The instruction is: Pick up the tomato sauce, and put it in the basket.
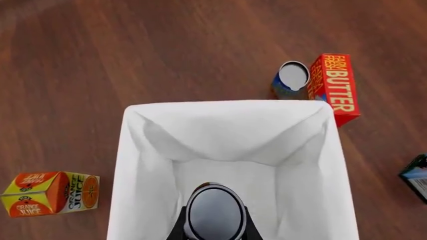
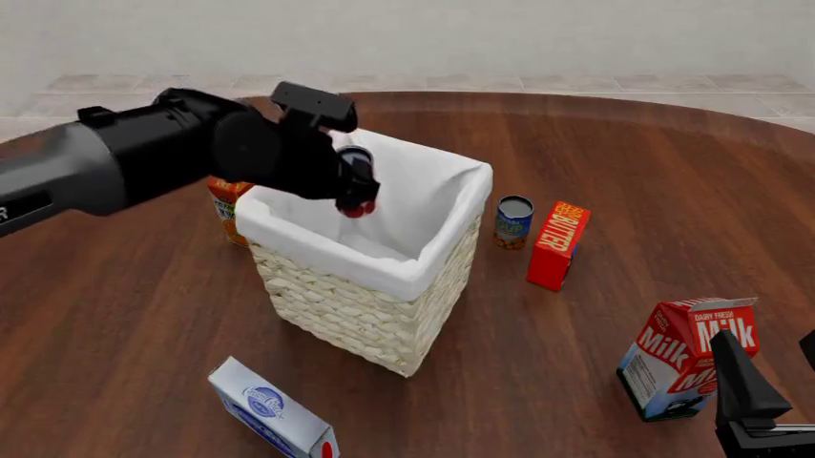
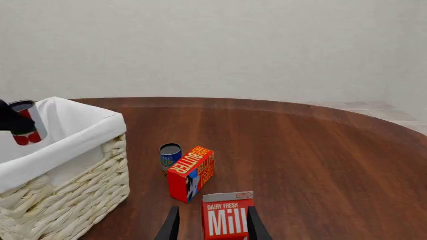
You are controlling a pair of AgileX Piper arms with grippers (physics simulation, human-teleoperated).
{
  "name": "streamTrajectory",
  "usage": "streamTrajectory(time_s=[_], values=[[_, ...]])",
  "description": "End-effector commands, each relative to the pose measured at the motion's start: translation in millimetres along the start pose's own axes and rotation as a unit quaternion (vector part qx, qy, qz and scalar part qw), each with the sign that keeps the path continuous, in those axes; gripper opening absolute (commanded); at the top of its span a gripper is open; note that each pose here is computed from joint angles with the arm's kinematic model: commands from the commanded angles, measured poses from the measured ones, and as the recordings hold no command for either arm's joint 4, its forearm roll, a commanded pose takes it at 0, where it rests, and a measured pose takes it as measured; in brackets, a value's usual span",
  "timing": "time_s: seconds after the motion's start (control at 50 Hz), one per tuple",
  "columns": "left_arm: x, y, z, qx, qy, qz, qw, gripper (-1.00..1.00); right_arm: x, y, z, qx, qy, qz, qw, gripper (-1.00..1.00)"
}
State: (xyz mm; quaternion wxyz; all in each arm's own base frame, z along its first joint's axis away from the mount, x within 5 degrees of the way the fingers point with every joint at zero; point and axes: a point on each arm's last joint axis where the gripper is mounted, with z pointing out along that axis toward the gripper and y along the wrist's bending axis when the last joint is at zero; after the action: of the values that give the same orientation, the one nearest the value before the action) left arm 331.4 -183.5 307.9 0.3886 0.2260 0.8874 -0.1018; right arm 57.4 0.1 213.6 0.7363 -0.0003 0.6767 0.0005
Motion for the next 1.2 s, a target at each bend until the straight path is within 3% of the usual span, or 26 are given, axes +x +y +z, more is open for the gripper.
streamTrajectory(time_s=[0.02,0.66,1.2], values=[[2.8,4.7,13,-0.004,0.007,0.01,0.9999,-1.0,0,0,0,0.0,0.0,0.0,1.0,1.0],[11.1,0.6,44,0.0,0.027,0.013,0.9995,-1.0,0,0,0,0.0,0.0,0.0,1.0,1.0],[19.3,10.6,72,-0.008,0.044,0.013,0.9989,-1.0,0,0,0,0.0,0.0,0.0,1.0,1.0]])
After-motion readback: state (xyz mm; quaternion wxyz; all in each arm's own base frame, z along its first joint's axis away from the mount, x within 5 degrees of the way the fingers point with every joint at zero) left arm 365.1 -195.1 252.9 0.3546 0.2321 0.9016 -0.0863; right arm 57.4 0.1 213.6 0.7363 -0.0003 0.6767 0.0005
